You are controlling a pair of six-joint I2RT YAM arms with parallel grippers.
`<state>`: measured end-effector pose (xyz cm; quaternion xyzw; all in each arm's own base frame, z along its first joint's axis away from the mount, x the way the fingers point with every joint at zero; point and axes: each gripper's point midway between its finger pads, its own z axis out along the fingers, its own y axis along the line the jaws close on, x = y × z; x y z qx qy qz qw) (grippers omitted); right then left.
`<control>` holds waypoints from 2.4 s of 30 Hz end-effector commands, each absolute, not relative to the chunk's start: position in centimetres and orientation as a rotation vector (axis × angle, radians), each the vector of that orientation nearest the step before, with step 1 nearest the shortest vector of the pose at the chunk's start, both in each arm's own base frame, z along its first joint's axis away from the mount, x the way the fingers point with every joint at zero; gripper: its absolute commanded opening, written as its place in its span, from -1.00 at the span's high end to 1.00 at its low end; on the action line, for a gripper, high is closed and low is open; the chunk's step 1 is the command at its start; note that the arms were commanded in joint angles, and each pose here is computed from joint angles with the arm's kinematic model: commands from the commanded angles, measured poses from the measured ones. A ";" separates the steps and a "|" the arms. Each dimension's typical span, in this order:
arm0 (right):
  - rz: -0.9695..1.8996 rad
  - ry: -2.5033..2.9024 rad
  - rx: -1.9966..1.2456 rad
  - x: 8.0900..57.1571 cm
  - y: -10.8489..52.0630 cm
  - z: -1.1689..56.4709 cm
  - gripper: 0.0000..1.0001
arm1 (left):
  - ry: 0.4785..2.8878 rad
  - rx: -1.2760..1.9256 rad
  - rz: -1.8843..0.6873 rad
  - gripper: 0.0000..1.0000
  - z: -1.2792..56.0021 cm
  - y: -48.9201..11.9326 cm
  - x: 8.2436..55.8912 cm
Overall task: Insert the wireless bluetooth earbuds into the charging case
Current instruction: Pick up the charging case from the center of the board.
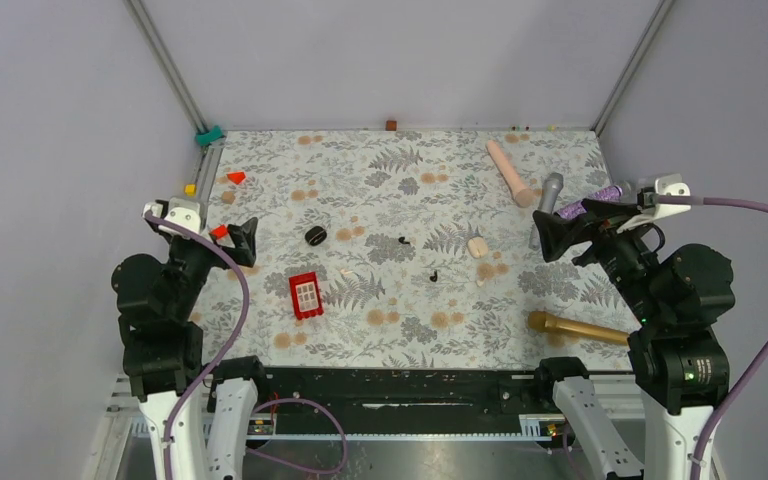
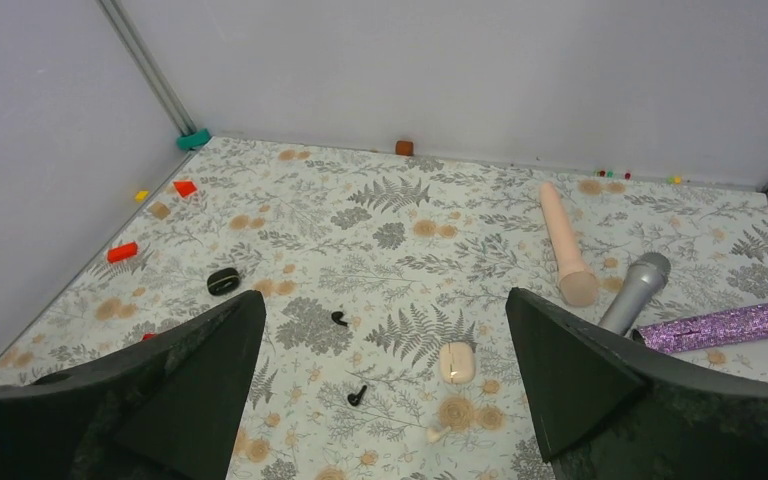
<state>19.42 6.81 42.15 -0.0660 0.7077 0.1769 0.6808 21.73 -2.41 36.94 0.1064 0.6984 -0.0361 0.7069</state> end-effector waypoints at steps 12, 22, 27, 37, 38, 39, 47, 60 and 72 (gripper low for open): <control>0.402 1.684 -0.329 23.6 8.4 38.1 -0.97 | 1.526 0.330 -0.067 -0.98 37.2 -2.7 23.5; 0.379 1.958 -0.313 29.6 7.9 31.3 -0.97 | 1.865 0.500 0.028 -0.97 29.6 -5.0 30.2; 0.418 2.150 -0.318 31.8 8.3 26.1 -0.97 | 1.872 0.696 -0.127 -0.97 25.8 -9.6 29.2; 0.382 2.441 -0.342 35.6 7.5 16.6 -0.76 | 1.903 0.756 -0.215 -0.97 23.7 -11.0 28.7; 0.387 2.465 -0.347 35.9 7.5 15.9 -0.72 | 1.908 0.757 -0.219 -0.97 23.6 -11.1 28.7; 0.398 2.486 -0.365 36.0 7.7 15.3 -0.67 | 1.912 0.758 -0.220 -0.97 23.4 -11.1 28.7; -0.074 2.414 -0.680 36.8 7.8 11.6 -0.68 | 1.914 0.762 -0.230 -0.98 23.3 -11.2 28.6; -0.339 2.418 -0.919 37.0 9.6 6.9 -0.67 | 1.923 0.763 -0.248 -0.97 23.0 -11.5 28.6; -0.264 2.532 -0.969 36.1 11.1 4.0 -0.67 | 1.925 0.765 -0.249 -0.97 22.9 -11.5 28.6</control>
